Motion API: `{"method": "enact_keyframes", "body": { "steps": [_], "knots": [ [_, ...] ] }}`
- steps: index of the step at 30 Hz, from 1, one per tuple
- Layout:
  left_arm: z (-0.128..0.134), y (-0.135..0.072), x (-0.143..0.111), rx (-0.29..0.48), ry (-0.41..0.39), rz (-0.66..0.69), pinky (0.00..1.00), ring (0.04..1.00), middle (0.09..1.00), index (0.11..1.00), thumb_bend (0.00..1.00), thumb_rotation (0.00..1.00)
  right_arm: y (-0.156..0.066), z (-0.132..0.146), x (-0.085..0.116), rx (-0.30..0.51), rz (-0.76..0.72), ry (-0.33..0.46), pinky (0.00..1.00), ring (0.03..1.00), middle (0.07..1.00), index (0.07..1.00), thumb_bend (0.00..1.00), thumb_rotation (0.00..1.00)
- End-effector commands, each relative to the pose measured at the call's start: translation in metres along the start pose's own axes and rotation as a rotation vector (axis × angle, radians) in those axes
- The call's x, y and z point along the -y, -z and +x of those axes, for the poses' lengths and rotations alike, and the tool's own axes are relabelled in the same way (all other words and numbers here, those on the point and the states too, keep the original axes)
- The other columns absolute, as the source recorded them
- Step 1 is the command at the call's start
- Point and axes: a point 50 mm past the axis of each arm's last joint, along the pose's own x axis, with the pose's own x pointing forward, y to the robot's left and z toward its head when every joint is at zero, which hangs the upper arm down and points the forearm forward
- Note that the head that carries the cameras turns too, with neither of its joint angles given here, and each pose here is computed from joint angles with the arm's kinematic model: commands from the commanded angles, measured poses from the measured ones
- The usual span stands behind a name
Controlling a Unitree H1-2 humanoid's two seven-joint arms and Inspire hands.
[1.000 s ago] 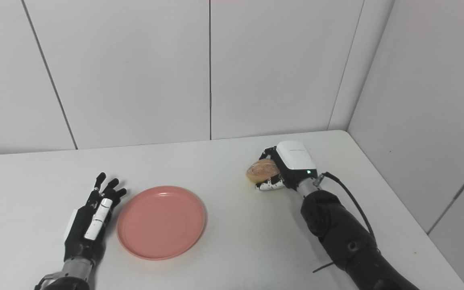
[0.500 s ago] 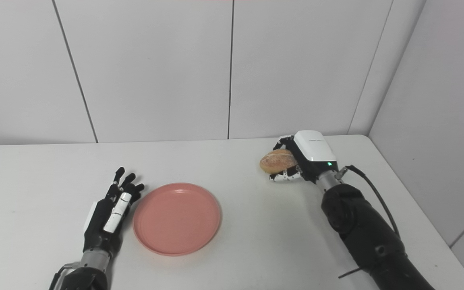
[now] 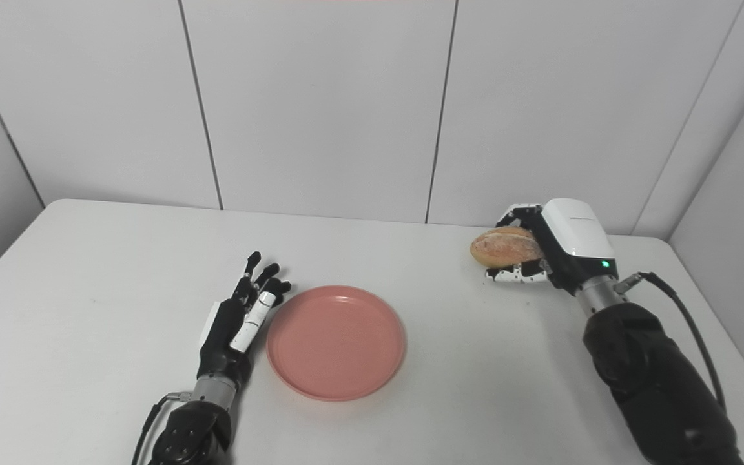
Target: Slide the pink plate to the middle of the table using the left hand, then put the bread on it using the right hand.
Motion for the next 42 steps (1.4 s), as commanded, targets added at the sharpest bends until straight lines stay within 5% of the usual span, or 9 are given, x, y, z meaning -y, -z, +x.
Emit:
{"method": "enact_keyframes", "body": {
  "steps": [1,10,19,28,34,42],
  "knots": [
    [-0.009,0.02,0.02,-0.071,0.027,-0.038,0.89,0.822,0.927,1.0,0.78,0.67,-0.015,0.011,0.024,0.053,0.02,0.067,0.11,0.157,0.24,0.482,0.51,0.14],
    [-0.011,0.021,0.025,-0.079,0.026,-0.038,0.87,0.815,0.932,1.0,0.79,0.67,-0.045,0.015,0.026,0.167,0.037,0.067,0.1,0.151,0.238,0.483,0.5,0.13],
    [-0.012,0.02,0.018,-0.082,0.024,-0.038,0.89,0.817,0.929,1.0,0.78,0.68,-0.08,0.02,0.022,0.199,0.176,0.033,0.12,0.166,0.255,0.482,0.5,0.13],
    [-0.01,0.017,0.014,-0.081,0.028,-0.029,0.89,0.81,0.916,1.0,0.76,0.68,-0.117,0.017,0.002,0.236,0.228,-0.042,0.22,0.299,0.403,0.485,0.5,0.14],
    [-0.011,0.014,0.013,-0.08,0.027,-0.021,0.88,0.808,0.918,1.0,0.75,0.68,-0.131,0.021,-0.009,0.258,0.242,-0.077,0.14,0.187,0.284,0.484,0.51,0.14],
    [-0.011,0.013,0.011,-0.084,0.023,-0.009,0.87,0.808,0.921,1.0,0.75,0.69,-0.141,0.032,-0.027,0.239,0.295,-0.144,0.12,0.168,0.263,0.481,0.51,0.14]
  ]
}}
